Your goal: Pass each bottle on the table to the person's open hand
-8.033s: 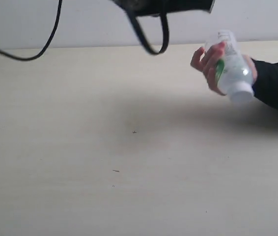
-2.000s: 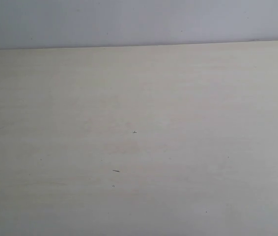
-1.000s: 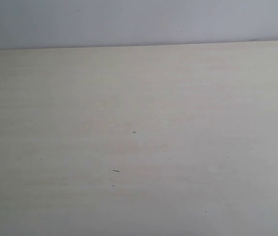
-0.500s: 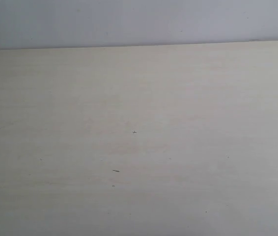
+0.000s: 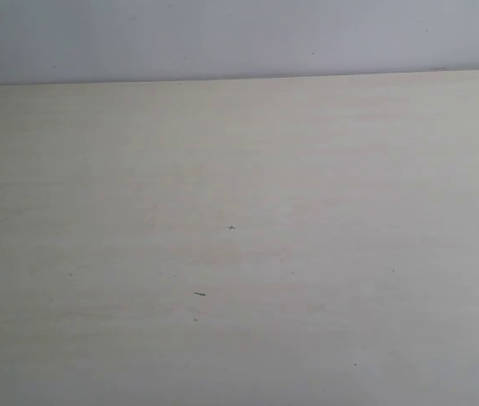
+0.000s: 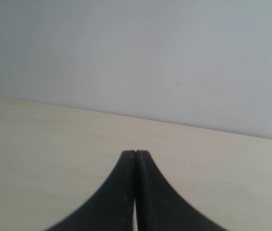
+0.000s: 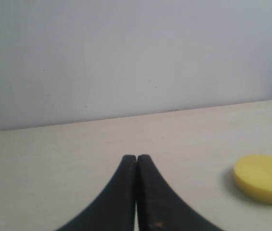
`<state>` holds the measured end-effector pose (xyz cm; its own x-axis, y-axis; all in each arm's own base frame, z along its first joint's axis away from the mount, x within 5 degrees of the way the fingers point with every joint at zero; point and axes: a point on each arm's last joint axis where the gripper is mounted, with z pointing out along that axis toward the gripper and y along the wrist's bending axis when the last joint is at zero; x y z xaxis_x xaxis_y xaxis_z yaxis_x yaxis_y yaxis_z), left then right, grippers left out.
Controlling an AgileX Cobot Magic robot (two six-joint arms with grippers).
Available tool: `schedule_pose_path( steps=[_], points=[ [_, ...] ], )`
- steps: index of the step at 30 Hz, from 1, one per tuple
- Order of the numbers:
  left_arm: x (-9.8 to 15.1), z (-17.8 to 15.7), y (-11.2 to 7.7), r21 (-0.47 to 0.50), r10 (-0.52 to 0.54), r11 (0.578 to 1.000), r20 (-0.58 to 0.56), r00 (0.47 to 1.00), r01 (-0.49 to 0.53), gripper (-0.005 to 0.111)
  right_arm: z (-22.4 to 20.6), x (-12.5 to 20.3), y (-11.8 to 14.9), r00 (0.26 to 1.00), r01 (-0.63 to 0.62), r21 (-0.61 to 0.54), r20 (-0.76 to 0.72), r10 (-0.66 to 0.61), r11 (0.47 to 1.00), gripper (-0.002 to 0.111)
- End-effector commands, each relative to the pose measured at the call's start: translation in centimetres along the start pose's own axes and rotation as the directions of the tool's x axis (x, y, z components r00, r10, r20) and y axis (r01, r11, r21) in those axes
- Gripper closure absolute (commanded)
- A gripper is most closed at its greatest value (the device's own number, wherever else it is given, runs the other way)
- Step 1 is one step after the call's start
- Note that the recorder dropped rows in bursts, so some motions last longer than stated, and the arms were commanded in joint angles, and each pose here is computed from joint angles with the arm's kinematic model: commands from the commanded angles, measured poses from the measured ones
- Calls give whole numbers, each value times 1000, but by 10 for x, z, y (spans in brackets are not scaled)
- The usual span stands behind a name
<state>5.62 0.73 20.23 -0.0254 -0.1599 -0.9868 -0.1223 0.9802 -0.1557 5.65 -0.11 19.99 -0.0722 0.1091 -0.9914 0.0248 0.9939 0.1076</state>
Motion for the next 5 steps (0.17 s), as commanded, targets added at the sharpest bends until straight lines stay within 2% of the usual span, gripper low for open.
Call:
schedule_pose_path(
  steps=[1,5],
  points=[
    [1,0,0,-2,10,1000,4,1000,-10,107,0,1,-1,1000,6,6,3,-6,1000,108],
    [1,0,0,-2,10,1000,4,1000,-10,107,0,1,-1,1000,6,6,3,-6,1000,108]
  ],
)
